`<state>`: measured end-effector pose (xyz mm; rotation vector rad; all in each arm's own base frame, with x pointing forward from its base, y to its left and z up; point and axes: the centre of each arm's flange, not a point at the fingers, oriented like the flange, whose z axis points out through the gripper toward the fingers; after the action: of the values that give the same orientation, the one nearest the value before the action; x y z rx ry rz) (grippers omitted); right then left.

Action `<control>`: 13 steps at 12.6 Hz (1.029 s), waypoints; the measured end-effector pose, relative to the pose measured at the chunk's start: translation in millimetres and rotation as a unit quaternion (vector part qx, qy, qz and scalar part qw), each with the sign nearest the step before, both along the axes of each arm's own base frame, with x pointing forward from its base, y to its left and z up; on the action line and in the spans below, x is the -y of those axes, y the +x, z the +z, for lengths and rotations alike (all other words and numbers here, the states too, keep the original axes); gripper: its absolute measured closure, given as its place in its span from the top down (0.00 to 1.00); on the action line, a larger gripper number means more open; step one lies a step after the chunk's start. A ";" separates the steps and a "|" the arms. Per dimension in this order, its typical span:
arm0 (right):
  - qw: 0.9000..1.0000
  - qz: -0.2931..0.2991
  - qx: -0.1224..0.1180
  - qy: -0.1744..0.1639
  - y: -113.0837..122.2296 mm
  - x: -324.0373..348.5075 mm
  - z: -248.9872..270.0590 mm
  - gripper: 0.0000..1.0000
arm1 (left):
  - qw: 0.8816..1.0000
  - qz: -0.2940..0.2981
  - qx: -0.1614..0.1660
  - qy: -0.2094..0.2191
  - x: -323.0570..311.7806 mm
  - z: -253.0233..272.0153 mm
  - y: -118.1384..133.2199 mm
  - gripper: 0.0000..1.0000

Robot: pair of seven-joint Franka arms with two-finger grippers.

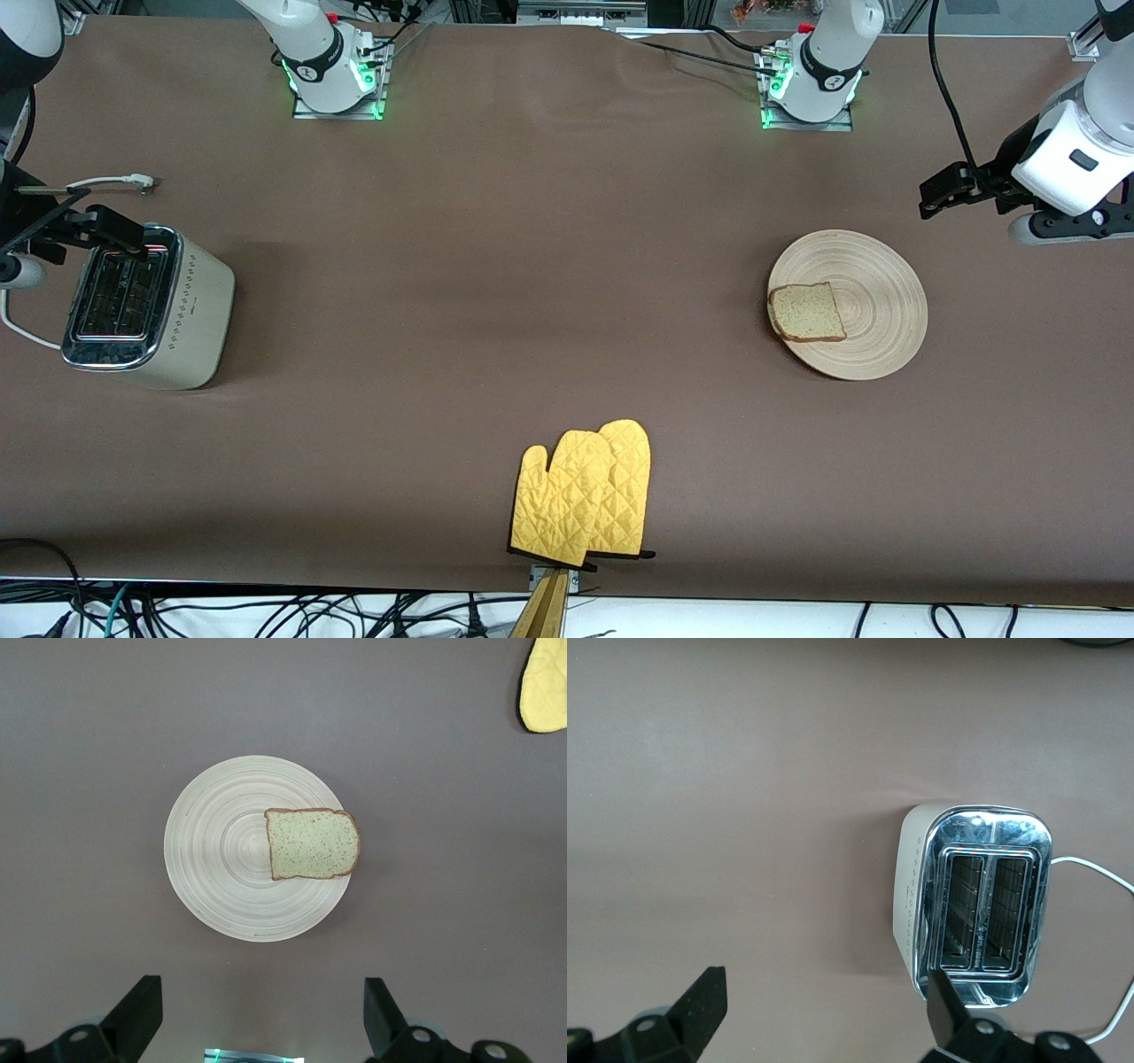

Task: Move plate and put bread in toaster

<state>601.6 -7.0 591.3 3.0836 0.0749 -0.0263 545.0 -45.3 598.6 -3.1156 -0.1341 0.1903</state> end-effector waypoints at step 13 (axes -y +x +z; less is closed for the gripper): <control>1.000 -0.003 -0.001 0.000 0.5 3.1 -1.2 1.00 | 1.000 -0.027 -0.011 -0.006 -5.5 -5.5 0.7 1.00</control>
<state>602.1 -10.1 590.1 3.0836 0.0669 -0.0296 545.7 -39.8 593.2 -3.1231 -0.0474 0.2250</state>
